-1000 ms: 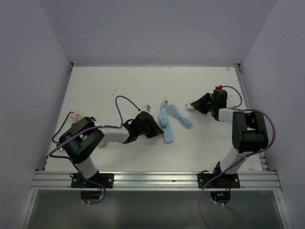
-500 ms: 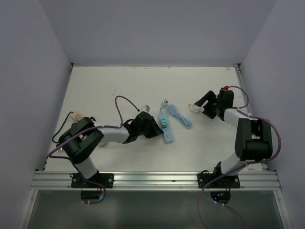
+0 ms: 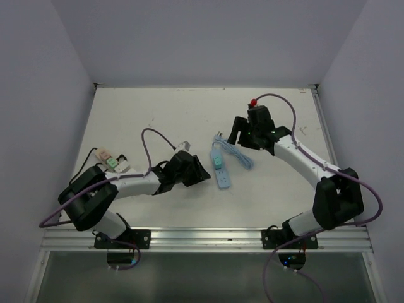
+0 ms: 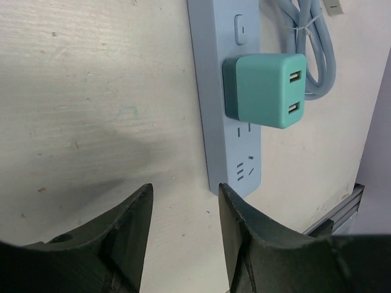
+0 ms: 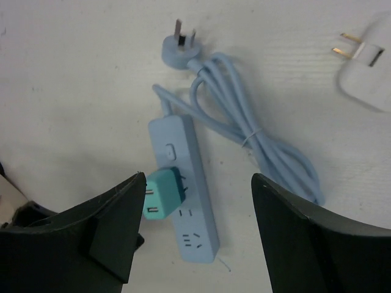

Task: Pull the plug off the socket

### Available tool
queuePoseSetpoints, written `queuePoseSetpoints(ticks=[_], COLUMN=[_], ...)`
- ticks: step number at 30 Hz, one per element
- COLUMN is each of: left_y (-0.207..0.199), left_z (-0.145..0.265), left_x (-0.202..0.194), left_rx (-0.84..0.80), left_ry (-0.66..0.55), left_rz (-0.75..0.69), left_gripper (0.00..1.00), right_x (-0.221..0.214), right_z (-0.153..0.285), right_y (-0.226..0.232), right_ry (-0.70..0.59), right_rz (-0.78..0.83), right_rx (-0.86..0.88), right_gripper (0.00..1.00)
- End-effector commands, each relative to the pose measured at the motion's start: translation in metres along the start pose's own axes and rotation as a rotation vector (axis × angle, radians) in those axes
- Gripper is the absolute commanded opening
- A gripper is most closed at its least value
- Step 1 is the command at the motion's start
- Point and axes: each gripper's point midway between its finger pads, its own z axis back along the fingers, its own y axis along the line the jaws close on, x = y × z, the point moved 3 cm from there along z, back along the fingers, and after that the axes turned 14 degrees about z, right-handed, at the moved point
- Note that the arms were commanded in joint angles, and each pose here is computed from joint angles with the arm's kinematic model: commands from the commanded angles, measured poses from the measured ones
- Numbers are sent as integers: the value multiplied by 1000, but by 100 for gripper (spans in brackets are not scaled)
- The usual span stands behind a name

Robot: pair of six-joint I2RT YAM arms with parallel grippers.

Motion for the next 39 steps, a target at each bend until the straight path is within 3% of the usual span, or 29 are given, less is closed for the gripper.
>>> queuePoseSetpoints(ticks=[1,11,16,18,27,30,33,36,39], left_y=[2,22,23,23,20,17,11,5,1], left_z=[13,27,31,31,28,26,26,24,21], left_x=[7,6,10,11,8,6,7,7,8], left_rx=[-16,-21,-33,-39,-65,-77,-95,-109,-110], left_ry=[-56,-71,-89,-88,-66,-49,-47,-37,-34], left_rz=[-15,16,22,21,7,-3,-7,-10,-11], left_gripper=[51,61,77,77,76,76,76,76,76], right_x=[-10,-51,-63,-68,-79,-83,-84,-85,-85], right_z=[15,-9,-20,-26,-39,-39,-36,-33,-30], right_y=[21,82,83,84,87,89,91,94,97], right_ry=[53,190,230,244,251,256,252,235,213], right_rz=[96,316,360,363,355,343,320,276,204], right_rx=[-48,-88,-168,-172,-148,-129,-105,-60,0], right_gripper=[73,72,69,66,40,28,10,2,0])
